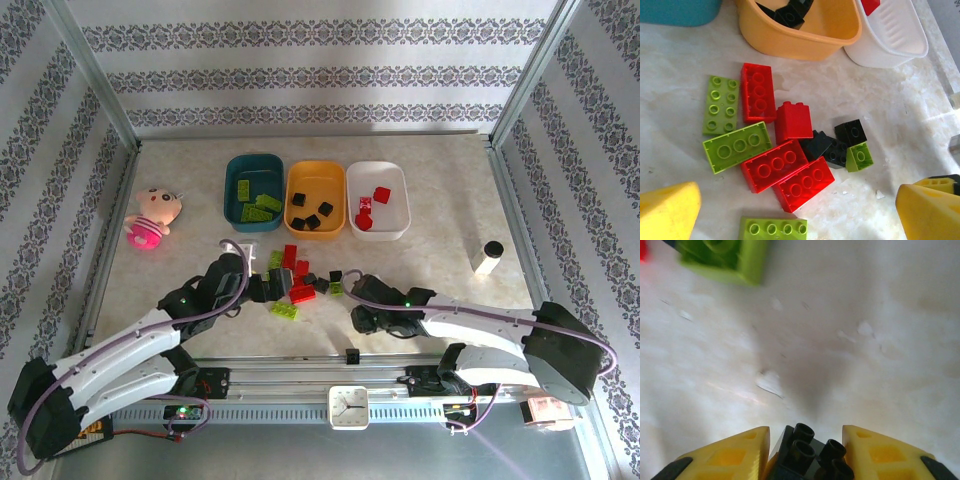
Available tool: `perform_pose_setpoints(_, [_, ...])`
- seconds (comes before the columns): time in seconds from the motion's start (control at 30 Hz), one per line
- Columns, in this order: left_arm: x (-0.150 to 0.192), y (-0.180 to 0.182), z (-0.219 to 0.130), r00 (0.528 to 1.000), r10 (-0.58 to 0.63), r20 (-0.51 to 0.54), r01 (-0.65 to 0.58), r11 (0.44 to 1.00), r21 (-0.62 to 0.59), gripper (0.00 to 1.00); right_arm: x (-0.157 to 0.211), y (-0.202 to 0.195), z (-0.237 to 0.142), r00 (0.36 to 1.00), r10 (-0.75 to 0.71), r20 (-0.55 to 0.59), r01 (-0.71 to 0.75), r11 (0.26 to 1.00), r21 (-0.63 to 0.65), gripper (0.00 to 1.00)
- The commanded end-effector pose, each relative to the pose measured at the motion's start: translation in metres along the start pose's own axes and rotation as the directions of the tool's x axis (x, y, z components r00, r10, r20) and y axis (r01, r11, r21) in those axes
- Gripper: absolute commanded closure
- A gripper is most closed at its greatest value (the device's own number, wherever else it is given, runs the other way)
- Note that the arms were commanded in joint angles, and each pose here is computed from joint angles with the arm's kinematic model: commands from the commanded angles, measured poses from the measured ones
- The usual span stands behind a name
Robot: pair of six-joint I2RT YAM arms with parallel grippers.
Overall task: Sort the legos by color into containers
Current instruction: Pick up the lego from the bottom-center of the table, then place the lego in the container.
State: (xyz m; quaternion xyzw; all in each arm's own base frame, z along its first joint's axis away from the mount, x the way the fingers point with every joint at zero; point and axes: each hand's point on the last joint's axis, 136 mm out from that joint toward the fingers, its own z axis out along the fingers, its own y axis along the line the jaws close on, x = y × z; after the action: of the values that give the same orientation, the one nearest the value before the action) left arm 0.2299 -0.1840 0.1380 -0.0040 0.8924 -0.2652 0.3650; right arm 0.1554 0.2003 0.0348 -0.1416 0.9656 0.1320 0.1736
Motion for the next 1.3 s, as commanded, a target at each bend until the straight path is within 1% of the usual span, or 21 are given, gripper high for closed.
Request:
perform_pose_setpoints(0.0, [0.008,0.017,-0.008,1.0,0.011,-0.007,-0.012,0.998,-0.068,0.0,-0.051,0.033,-0.033,0.989,-0.053,0.14,0.066,0.994,-0.091,0.75])
perform_pose_setpoints(0.13, [0.01,0.024,-0.018,1.0,0.007,0.013,-0.006,0.996,-0.084,0.0,-0.117,0.061,-0.057,0.966,-0.065,0.249,0.105,0.983,-0.153,0.76])
perform_pose_setpoints(0.23, [0.013,0.028,-0.023,1.0,-0.01,0.021,0.012,0.997,-0.078,0.0,-0.173,0.074,-0.055,0.949,-0.084,0.305,0.13,0.982,-0.135,0.76])
perform_pose_setpoints(0.33, [0.019,0.033,-0.028,0.999,-0.03,0.021,0.031,0.997,-0.075,0.0,-0.225,0.075,-0.033,0.949,-0.072,0.307,0.11,0.988,-0.109,0.76])
perform_pose_setpoints(0.4, [0.023,0.036,-0.031,0.999,-0.045,0.022,0.046,0.996,-0.076,0.0,-0.253,0.067,-0.01,0.957,-0.062,0.283,0.086,0.994,-0.07,0.76])
perform_pose_setpoints(0.53, [0.03,0.04,-0.034,0.997,-0.071,0.017,0.072,0.995,-0.067,0.0,-0.286,0.052,0.03,0.968,-0.034,0.25,0.039,0.999,-0.017,0.76])
perform_pose_setpoints(0.6, [0.032,0.042,-0.036,0.997,-0.078,0.015,0.079,0.994,-0.073,0.0,-0.299,0.048,0.042,0.97,-0.014,0.243,0.016,1.0,-0.009,0.74])
perform_pose_setpoints(0.63, [0.031,0.043,-0.037,0.997,-0.079,0.017,0.08,0.994,-0.073,0.0,-0.302,0.045,0.048,0.971,-0.007,0.238,0.007,1.0,0.0,0.71])
perform_pose_setpoints(0.77, [0.032,0.042,-0.039,0.997,-0.08,0.015,0.081,0.994,-0.07,0.0,-0.31,0.038,0.06,0.975,0.014,0.224,-0.019,1.0,0.022,0.47])
perform_pose_setpoints(0.8, [0.032,0.042,-0.039,0.997,-0.078,0.013,0.079,0.994,-0.071,0.0,-0.311,0.037,0.059,0.974,0.018,0.225,-0.023,0.999,0.022,0.44])
perform_pose_setpoints(0.93, [0.032,0.043,-0.039,0.997,-0.079,0.016,0.08,0.994,-0.073,0.0,-0.311,0.041,0.039,0.968,0.016,0.249,-0.018,1.0,0.005,0.43])
perform_pose_setpoints(1.03, [0.031,0.042,-0.04,0.997,-0.078,0.024,0.079,0.995,-0.064,0.0,-0.295,0.045,0.014,0.964,0.0,0.266,0.0,1.0,-0.003,0.42])
perform_pose_setpoints(1.13, [0.028,0.041,-0.04,0.996,-0.077,0.037,0.079,0.995,-0.056,0.0,-0.261,0.044,-0.004,0.967,-0.015,0.255,0.015,1.0,0.001,0.42])
perform_pose_setpoints(1.27, [0.028,0.038,-0.037,0.996,-0.081,0.046,0.083,0.996,-0.032,0.0,-0.193,0.04,-0.019,0.978,-0.029,0.207,0.031,0.999,-0.008,0.41])
